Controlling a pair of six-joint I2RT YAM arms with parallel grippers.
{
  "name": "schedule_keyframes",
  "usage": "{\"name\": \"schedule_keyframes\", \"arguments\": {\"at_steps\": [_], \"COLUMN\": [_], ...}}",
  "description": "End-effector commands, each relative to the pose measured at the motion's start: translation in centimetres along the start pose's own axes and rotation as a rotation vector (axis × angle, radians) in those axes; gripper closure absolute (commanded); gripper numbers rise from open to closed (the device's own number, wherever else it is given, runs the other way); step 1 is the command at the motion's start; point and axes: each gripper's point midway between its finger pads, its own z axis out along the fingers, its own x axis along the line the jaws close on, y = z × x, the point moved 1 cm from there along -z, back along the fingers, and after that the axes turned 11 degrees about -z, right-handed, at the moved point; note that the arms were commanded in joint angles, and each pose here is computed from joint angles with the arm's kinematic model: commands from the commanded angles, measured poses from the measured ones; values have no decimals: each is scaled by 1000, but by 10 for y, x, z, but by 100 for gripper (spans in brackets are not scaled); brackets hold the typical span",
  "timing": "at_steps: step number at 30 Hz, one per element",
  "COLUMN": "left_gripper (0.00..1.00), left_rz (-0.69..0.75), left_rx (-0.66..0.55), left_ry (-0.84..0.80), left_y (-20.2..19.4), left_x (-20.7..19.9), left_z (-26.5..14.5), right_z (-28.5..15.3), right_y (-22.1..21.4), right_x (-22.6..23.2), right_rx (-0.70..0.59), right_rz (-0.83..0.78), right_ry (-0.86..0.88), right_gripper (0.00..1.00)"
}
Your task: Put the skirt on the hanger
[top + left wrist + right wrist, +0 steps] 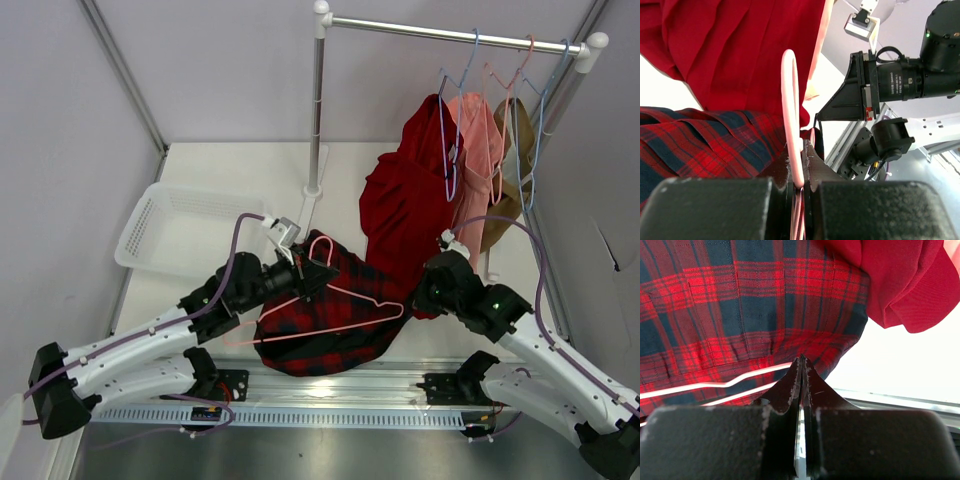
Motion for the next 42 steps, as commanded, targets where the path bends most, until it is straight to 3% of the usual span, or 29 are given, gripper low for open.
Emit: {"name": "schedule_keyframes", "arguments": {"at_steps": [1, 26, 42], "left_gripper": [100, 100, 100], "left_rz": [-24, -44, -65], "left_rx": [-29, -39, -85], "left_ry": [-60, -112, -53], "left_y": [8, 11, 16], "left_x": [-13, -23, -10], "left_z": [2, 7, 22], "right_z": [-10, -7, -24], "right_y": [17, 16, 27], "right_x": [4, 12, 19], "right_rx": [-61, -43, -74], "right_rz": [15, -2, 2], "right_ry": [11, 44, 78], "right_gripper": [100, 100, 100]}}
